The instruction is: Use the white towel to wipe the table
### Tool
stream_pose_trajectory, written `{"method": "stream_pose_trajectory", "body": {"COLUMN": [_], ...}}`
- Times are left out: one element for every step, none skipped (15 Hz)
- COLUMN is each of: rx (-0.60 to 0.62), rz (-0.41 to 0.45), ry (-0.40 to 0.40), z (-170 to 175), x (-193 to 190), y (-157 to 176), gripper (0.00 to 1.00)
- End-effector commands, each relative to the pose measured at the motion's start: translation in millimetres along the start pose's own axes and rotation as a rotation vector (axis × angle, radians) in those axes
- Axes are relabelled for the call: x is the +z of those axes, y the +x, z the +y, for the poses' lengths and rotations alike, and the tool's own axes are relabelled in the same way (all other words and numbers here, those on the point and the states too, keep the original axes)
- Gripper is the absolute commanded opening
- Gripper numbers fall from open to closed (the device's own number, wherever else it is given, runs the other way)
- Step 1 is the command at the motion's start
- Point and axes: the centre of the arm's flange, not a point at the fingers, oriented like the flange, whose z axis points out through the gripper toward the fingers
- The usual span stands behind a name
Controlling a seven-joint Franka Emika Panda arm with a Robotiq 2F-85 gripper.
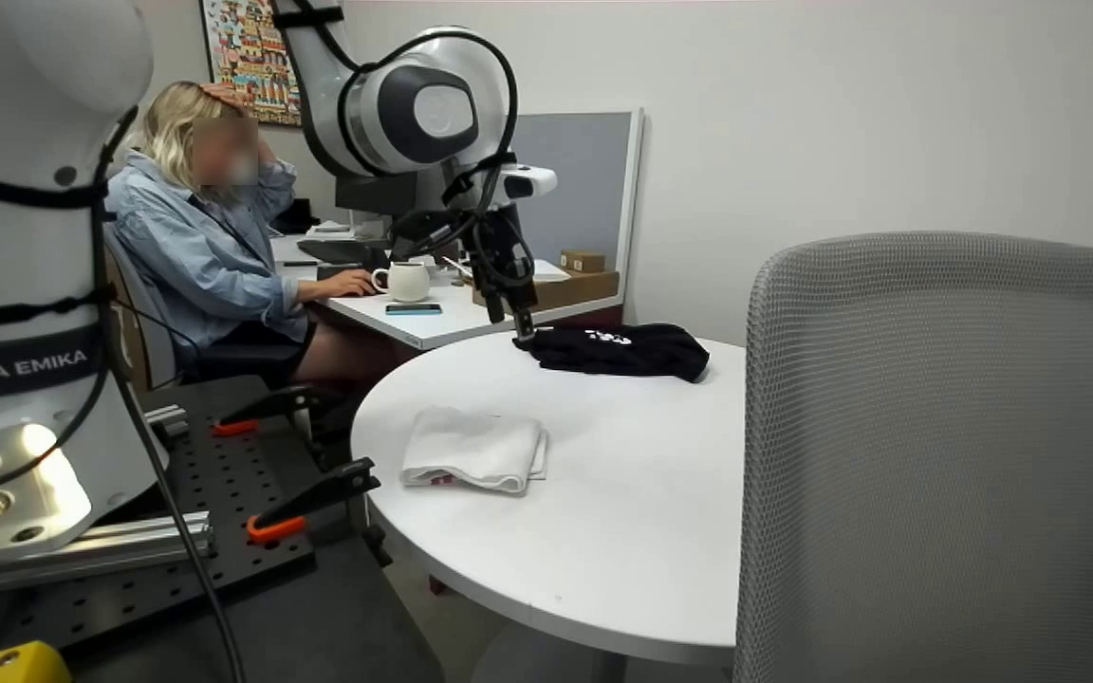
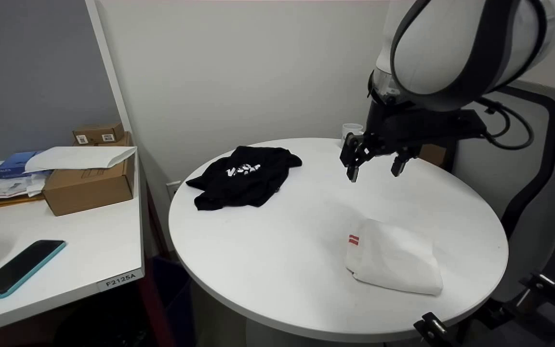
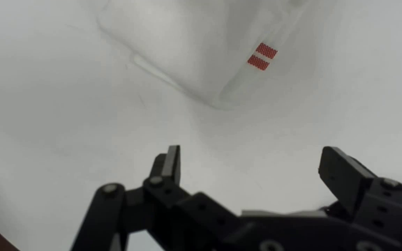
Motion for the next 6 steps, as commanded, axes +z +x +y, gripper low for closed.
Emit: {"method": "stream_pose_trajectory", "body": {"rx": [0.091, 0.039, 0.061, 0.076, 0.083, 0.085], "rz": [-0.011, -0.004, -0.004, -0.003, -0.003, -0.003], "ry": [-0.024, -0.019, -0.026, -0.025, -0.021, -0.017], "z": [12.4, 9.9, 15.4, 19.9, 22.3, 22.5], "x": [-74.6, -10.1, -15.3, -19.5, -22.0, -23.0], "y": [-0.1, 11.4, 17.2, 20.8, 22.0, 22.2], "gripper": [1.0, 1.0, 1.0, 1.0, 1.0, 1.0]}}
